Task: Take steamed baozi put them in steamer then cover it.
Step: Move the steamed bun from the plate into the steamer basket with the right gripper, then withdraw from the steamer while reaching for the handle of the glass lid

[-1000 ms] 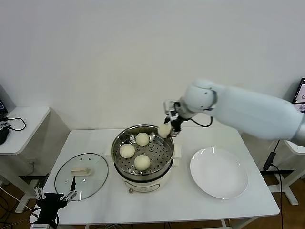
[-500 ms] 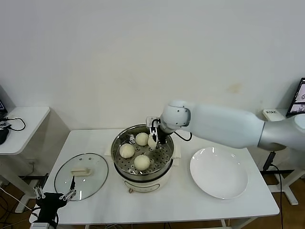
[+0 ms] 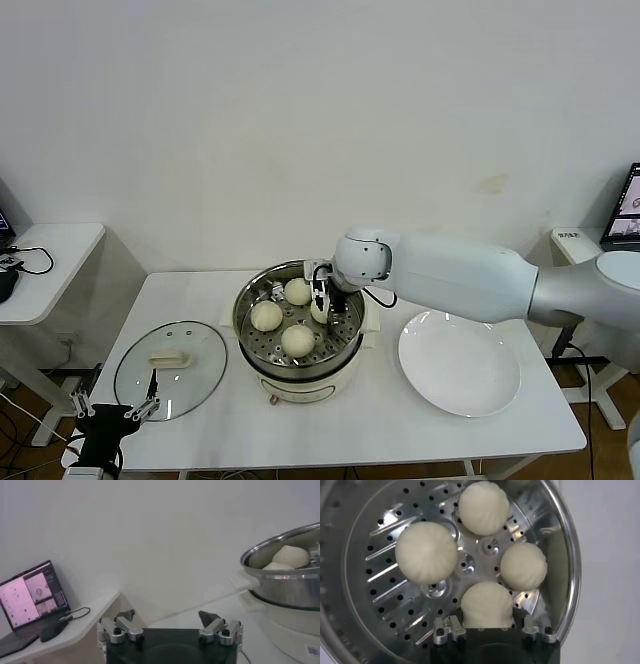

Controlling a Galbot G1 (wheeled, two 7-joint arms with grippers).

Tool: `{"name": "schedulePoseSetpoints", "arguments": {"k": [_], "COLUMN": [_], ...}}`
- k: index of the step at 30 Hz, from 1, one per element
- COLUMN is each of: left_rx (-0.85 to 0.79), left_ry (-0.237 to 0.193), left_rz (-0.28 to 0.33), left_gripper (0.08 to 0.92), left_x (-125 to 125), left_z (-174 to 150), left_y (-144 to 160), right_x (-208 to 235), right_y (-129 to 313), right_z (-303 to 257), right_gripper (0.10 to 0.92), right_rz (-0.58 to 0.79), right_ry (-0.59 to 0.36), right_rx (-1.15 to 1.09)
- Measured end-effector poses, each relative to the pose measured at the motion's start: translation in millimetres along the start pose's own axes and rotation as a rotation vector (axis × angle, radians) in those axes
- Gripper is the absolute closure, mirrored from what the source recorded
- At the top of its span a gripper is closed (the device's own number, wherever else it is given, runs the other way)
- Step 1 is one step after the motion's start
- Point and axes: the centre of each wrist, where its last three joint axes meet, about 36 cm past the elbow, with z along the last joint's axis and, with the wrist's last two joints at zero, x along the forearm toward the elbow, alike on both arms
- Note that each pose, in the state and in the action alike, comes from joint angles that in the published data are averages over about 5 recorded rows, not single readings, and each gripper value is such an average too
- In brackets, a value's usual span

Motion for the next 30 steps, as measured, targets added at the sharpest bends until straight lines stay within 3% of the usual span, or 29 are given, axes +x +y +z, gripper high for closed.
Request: {"name": "schedulePoseSetpoints", "arguments": {"k": [4, 15, 30], "left_rx": [-0.001, -0.001, 0.002], "left_ry": [-0.001, -0.011, -0.037], "left_rz": [0.000, 0.001, -0.016], "left_gripper": [0.177, 0.177, 0.177], "left_x": [-0.1, -2.3, -8.1], "left_z": [-0.3, -2.2, 4.5], "left_y": [0.3, 1.1, -1.5], "right_x": [14.4, 73.0, 76.4], "right_y": [-3.6, -0.2, 95.7], "right_z": [1.1, 28.9, 125.1], "right_gripper": [0.203, 0.200, 0.199], "right_rz": [0.010, 0.111, 0.503], "right_ry": [-0.016, -0.108, -0.474], "right_rx": [-0.004, -0.052, -0.312]}}
